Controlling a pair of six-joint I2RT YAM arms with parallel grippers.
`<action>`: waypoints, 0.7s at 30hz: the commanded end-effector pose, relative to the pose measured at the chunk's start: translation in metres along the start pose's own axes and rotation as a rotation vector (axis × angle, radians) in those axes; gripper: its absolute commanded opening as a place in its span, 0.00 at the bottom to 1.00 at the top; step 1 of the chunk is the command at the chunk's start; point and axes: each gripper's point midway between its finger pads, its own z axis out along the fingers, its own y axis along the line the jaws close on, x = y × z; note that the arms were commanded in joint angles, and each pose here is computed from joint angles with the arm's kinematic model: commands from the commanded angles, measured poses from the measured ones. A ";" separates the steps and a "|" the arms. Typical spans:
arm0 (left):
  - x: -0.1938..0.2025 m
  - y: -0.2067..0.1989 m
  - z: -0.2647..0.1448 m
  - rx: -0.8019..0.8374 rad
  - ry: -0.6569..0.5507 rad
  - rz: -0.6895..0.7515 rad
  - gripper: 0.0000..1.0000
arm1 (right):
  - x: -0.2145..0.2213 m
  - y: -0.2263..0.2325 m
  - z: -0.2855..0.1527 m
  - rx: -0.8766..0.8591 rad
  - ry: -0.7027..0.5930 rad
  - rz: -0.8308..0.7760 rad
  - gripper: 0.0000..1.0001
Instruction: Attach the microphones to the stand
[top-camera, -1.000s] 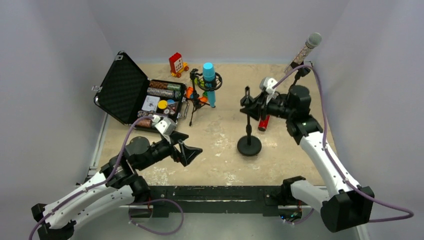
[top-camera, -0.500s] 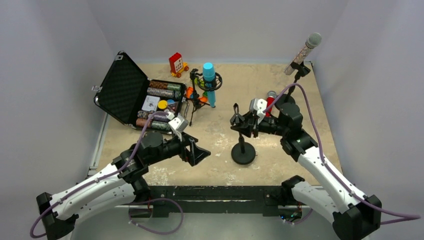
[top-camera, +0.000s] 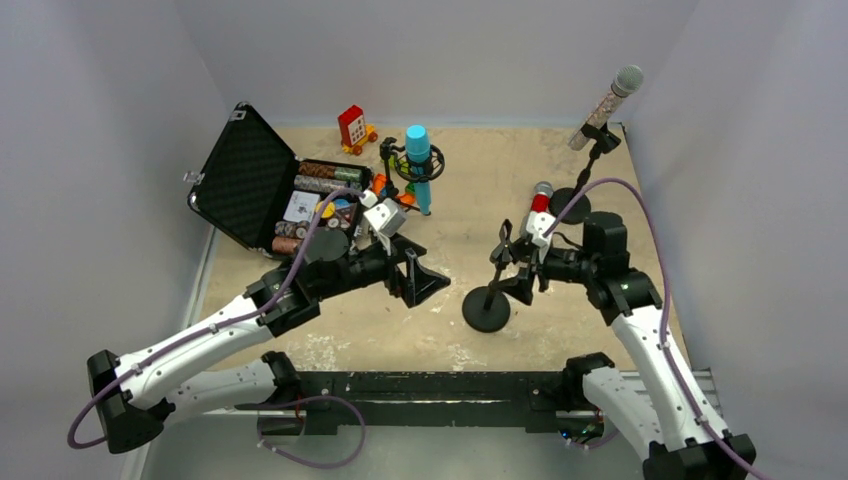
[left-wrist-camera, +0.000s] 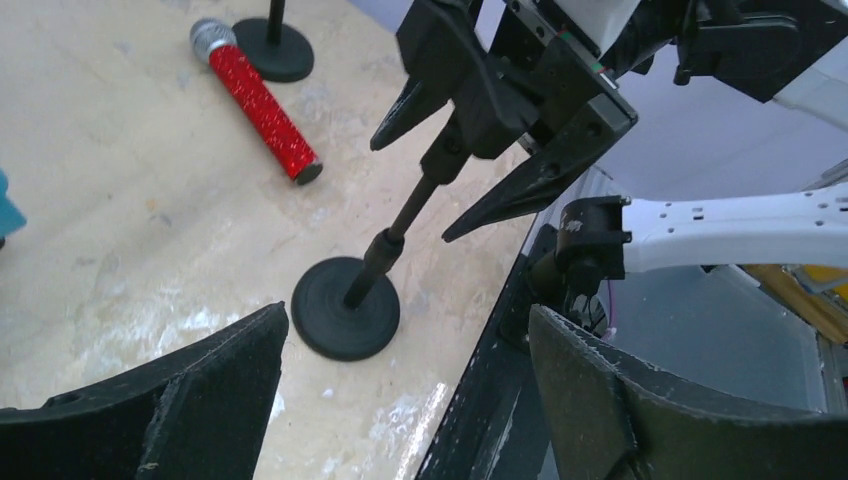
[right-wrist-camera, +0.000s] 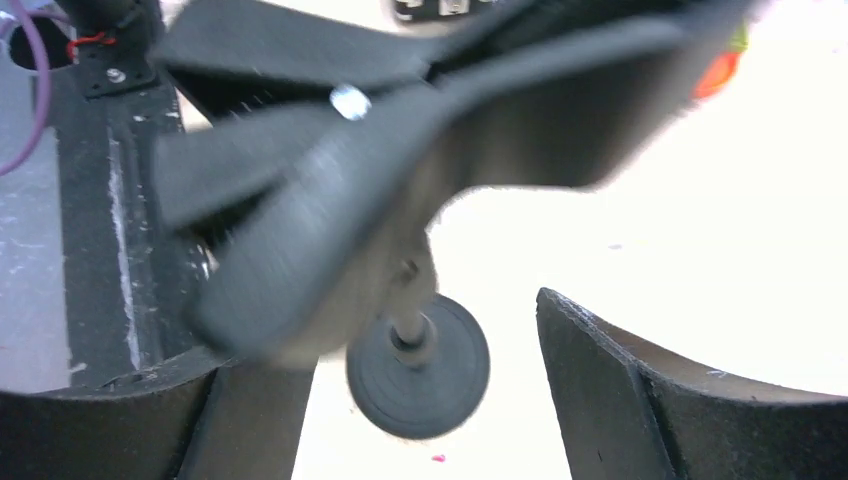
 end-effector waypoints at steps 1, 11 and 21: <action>-0.032 -0.025 0.010 0.089 -0.080 0.093 0.93 | -0.006 0.011 -0.026 -0.045 -0.013 -0.088 0.81; -0.008 -0.023 0.063 0.145 -0.126 0.358 0.91 | -0.003 -0.020 -0.054 0.135 -0.011 -0.031 0.82; 0.015 -0.019 0.154 0.157 -0.282 0.404 0.84 | 0.000 -0.044 -0.074 0.282 -0.076 0.068 0.82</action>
